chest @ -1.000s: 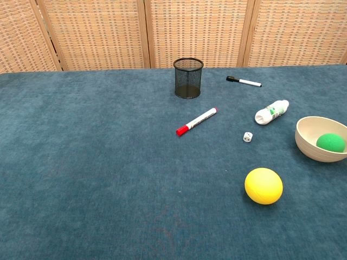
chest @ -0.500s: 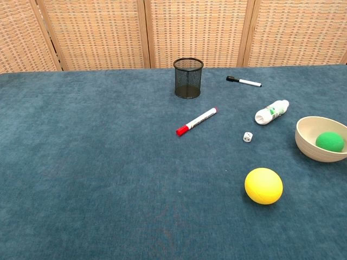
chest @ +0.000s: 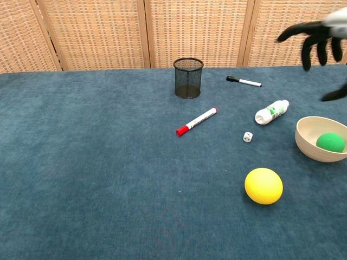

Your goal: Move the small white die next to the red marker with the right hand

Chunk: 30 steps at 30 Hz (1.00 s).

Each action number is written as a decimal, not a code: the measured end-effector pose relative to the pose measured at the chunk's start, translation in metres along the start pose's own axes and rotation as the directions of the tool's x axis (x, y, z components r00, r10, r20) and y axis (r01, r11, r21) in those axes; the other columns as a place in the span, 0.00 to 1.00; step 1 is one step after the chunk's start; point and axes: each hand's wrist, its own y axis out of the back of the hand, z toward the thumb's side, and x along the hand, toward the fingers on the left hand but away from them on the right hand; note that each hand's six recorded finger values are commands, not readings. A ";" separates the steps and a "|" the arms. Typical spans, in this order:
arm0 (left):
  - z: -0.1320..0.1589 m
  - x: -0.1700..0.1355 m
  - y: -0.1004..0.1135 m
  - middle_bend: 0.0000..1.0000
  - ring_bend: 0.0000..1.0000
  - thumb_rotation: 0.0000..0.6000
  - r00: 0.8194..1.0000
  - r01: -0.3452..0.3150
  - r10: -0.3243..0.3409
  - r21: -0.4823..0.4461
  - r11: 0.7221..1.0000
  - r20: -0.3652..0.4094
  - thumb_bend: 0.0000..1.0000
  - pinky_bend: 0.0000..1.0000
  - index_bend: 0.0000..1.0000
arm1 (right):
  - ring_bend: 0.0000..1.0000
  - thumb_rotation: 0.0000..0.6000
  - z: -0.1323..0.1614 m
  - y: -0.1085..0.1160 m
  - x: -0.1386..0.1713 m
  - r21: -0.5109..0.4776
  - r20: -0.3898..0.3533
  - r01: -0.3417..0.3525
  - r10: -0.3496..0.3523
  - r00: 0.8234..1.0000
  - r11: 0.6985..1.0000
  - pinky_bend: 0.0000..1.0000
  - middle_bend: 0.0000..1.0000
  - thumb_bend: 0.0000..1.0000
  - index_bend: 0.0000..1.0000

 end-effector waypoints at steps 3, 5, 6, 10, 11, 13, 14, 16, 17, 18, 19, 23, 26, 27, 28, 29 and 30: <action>-0.003 0.003 0.000 0.00 0.00 1.00 1.000 0.005 -0.005 -0.008 1.000 -0.009 0.00 0.00 0.00 | 1.00 1.00 0.016 -0.009 -0.031 -0.013 -0.029 -0.056 0.056 0.998 0.998 1.00 0.90 0.15 0.27; -0.005 0.004 0.000 0.00 0.00 1.00 1.000 0.009 -0.010 -0.013 1.000 -0.015 0.00 0.00 0.00 | 1.00 1.00 0.026 -0.019 -0.050 -0.021 -0.037 -0.096 0.095 0.995 0.995 1.00 0.92 0.20 0.30; -0.005 0.005 0.000 0.00 0.00 1.00 1.000 0.013 -0.013 -0.014 1.000 -0.017 0.00 0.00 0.00 | 1.00 1.00 0.031 -0.025 -0.057 -0.023 -0.038 -0.110 0.110 0.993 0.994 1.00 0.93 0.22 0.32; -0.008 0.008 -0.001 0.00 0.00 1.00 0.999 0.025 -0.025 -0.018 1.000 -0.023 0.00 0.00 0.00 | 1.00 1.00 0.044 -0.050 -0.078 -0.027 -0.021 -0.172 0.171 0.985 0.985 1.00 0.94 0.31 0.37; -0.008 0.009 -0.002 0.00 0.00 1.00 0.999 0.027 -0.028 -0.018 0.999 -0.024 0.00 0.00 0.00 | 1.00 1.00 0.046 -0.057 -0.083 -0.021 -0.013 -0.187 0.187 0.982 0.982 1.00 0.95 0.33 0.37; -0.008 0.010 -0.003 0.00 0.00 1.00 0.999 0.033 -0.034 -0.018 0.999 -0.024 0.00 0.00 0.00 | 1.00 1.00 0.047 -0.066 -0.089 0.000 0.003 -0.205 0.205 0.979 0.979 1.00 0.95 0.34 0.38; -0.008 0.010 -0.004 0.00 0.00 1.00 0.999 0.038 -0.038 -0.018 0.999 -0.025 0.00 0.00 0.00 | 1.00 1.00 0.047 -0.071 -0.093 0.019 0.015 -0.214 0.213 0.977 0.977 1.00 0.95 0.34 0.38; -0.008 0.011 -0.005 0.00 0.00 1.00 0.999 0.044 -0.044 -0.016 0.999 -0.026 0.00 0.00 0.00 | 1.00 1.00 0.049 -0.077 -0.097 0.044 0.028 -0.227 0.226 0.974 0.973 1.00 0.95 0.35 0.38; -0.008 0.012 -0.005 0.00 0.00 1.00 0.999 0.047 -0.048 -0.015 0.999 -0.026 0.00 0.00 0.00 | 1.00 1.00 0.051 -0.081 -0.098 0.055 0.037 -0.237 0.235 0.971 0.970 1.00 0.95 0.35 0.38; -0.008 0.013 -0.006 0.00 0.00 1.00 0.998 0.049 -0.050 -0.014 0.999 -0.027 0.00 0.00 0.00 | 1.00 1.00 0.051 -0.083 -0.100 0.061 0.045 -0.245 0.242 0.969 0.968 1.00 0.95 0.36 0.38; -0.008 0.013 -0.006 0.00 0.00 1.00 0.998 0.051 -0.052 -0.013 0.999 -0.027 0.00 0.00 0.00 | 1.00 1.00 0.052 -0.085 -0.101 0.065 0.055 -0.253 0.249 0.967 0.965 1.00 0.95 0.36 0.38; -0.008 0.013 -0.006 0.00 0.00 1.00 0.998 0.053 -0.053 -0.015 0.998 -0.029 0.00 0.00 0.00 | 1.00 1.00 0.049 -0.095 -0.103 0.070 0.110 -0.298 0.290 0.951 0.952 1.00 0.95 0.36 0.39; -0.008 0.013 -0.006 0.00 0.00 1.00 0.998 0.054 -0.054 -0.016 0.998 -0.028 0.00 0.00 0.00 | 1.00 1.00 0.046 -0.103 -0.103 0.067 0.154 -0.335 0.322 0.934 0.940 1.00 0.95 0.36 0.39; -0.008 0.013 -0.006 0.00 0.00 1.00 0.998 0.054 -0.054 -0.016 0.998 -0.027 0.00 0.00 0.00 | 1.00 1.00 0.046 -0.105 -0.103 0.067 0.166 -0.346 0.331 0.929 0.936 1.00 0.95 0.36 0.39; -0.008 0.013 -0.006 0.00 0.00 1.00 0.998 0.055 -0.055 -0.016 0.998 -0.027 0.00 0.00 0.00 | 1.00 1.00 0.046 -0.108 -0.103 0.070 0.176 -0.356 0.340 0.924 0.932 1.00 0.95 0.36 0.39; -0.008 0.013 -0.006 0.00 0.00 1.00 0.998 0.055 -0.056 -0.016 0.998 -0.027 0.00 0.00 0.00 | 1.00 1.00 0.047 -0.112 -0.103 0.077 0.184 -0.367 0.349 0.919 0.927 1.00 0.95 0.36 0.39; -0.008 0.013 -0.006 0.00 0.00 1.00 0.998 0.055 -0.055 -0.017 0.998 -0.027 0.00 0.00 0.00 | 1.00 1.00 0.049 -0.114 -0.103 0.081 0.187 -0.372 0.352 0.917 0.925 1.00 0.95 0.36 0.39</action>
